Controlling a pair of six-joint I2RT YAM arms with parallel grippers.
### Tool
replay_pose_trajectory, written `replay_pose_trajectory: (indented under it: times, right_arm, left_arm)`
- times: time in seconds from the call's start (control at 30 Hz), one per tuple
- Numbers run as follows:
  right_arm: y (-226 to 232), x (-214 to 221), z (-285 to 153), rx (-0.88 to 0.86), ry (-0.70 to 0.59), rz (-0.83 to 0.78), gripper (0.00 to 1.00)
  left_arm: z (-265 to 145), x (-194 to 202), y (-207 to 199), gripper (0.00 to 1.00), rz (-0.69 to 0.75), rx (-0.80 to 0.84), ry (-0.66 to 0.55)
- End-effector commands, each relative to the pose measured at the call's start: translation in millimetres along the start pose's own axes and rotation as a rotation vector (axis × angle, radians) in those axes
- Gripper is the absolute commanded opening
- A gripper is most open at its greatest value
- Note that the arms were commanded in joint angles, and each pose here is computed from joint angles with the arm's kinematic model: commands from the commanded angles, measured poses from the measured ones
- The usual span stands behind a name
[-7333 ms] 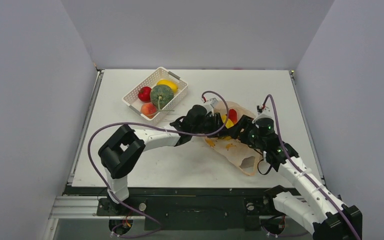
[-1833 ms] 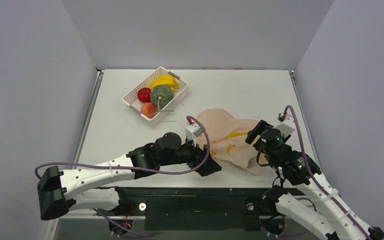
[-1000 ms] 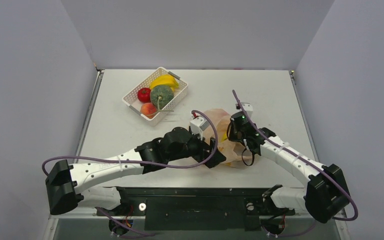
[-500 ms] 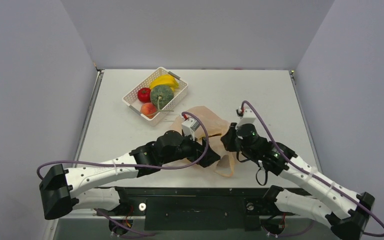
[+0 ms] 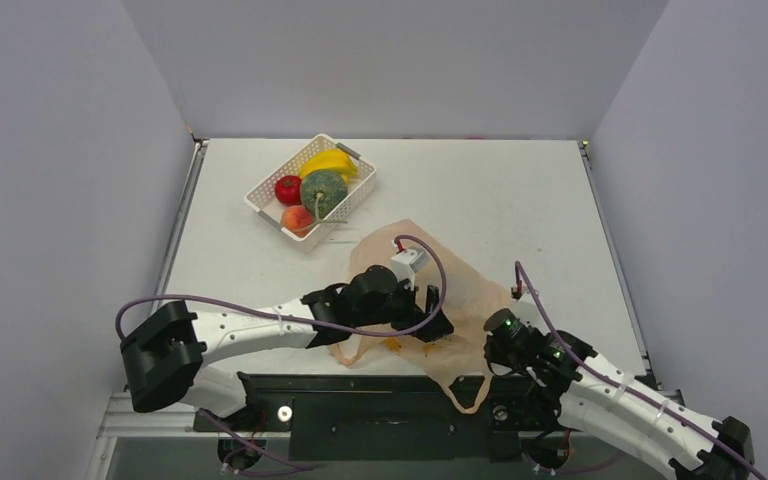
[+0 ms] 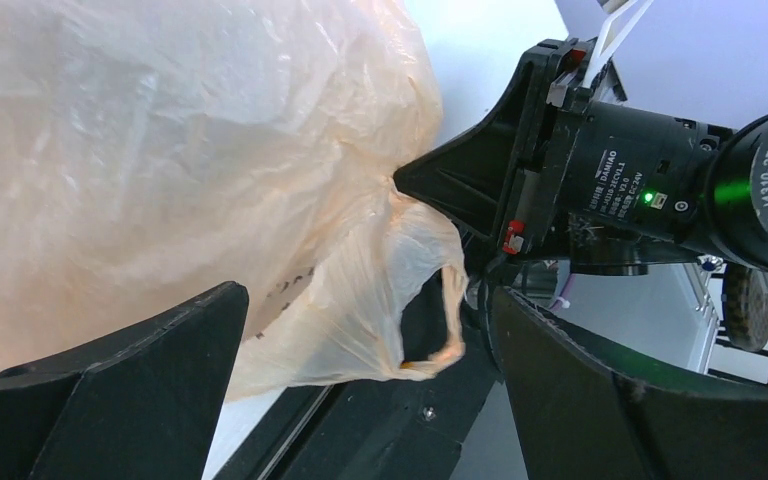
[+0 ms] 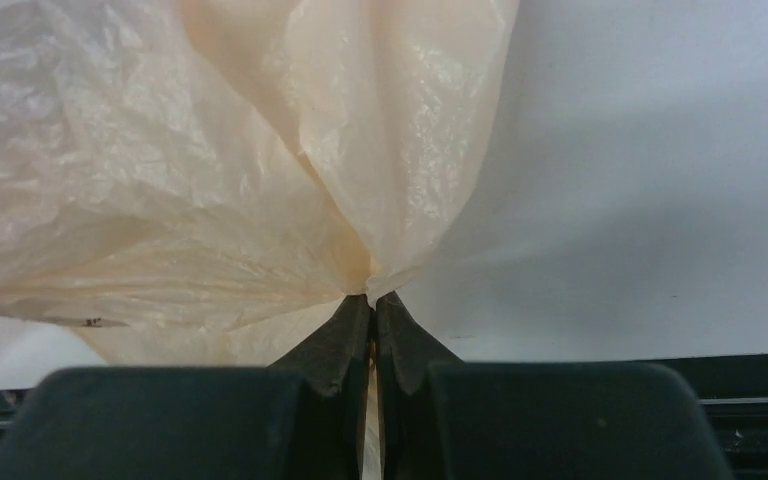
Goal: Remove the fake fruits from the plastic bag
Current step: Adjust the plastic bag at the center of the board.
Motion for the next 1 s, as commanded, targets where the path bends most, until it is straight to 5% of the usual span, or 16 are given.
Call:
replay_pose_trajectory:
  times: [0.0, 0.13, 0.23, 0.4, 0.83, 0.97]
  right_arm:
    - [6, 0, 12, 0.005, -0.027, 0.053, 0.00]
    - [18, -14, 7, 0.019, -0.073, 0.007, 0.02]
    - [38, -25, -8, -0.054, -0.088, -0.073, 0.32]
    - [61, -48, -36, -0.126, -0.153, -0.152, 0.56]
    - [142, -48, -85, -0.418, -0.155, -0.365, 0.62]
    - [152, -51, -79, -0.343, -0.233, -0.428, 0.63]
  left_arm:
    - [9, -22, -12, 0.91, 0.014, 0.062, -0.066]
    - [11, -18, 3, 0.90, -0.018, 0.024, -0.069]
    - [-2, -28, 1, 0.90, -0.022, 0.041, -0.116]
    - [-31, -48, -17, 0.91, -0.014, 0.121, -0.156]
    - [-95, -45, 1, 0.93, -0.021, 0.088, -0.097]
    - [-106, -39, 13, 0.95, -0.038, 0.038, -0.106]
Point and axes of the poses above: each gripper's point midway between its finger pads, its own z axis out along the fingers, its own y axis along the line the jaws close on, x = y × z, the point moved 5 cm from there along -z, back along the fingers, and after that the axes turned 10 degrees about z, right-handed, at the moved point
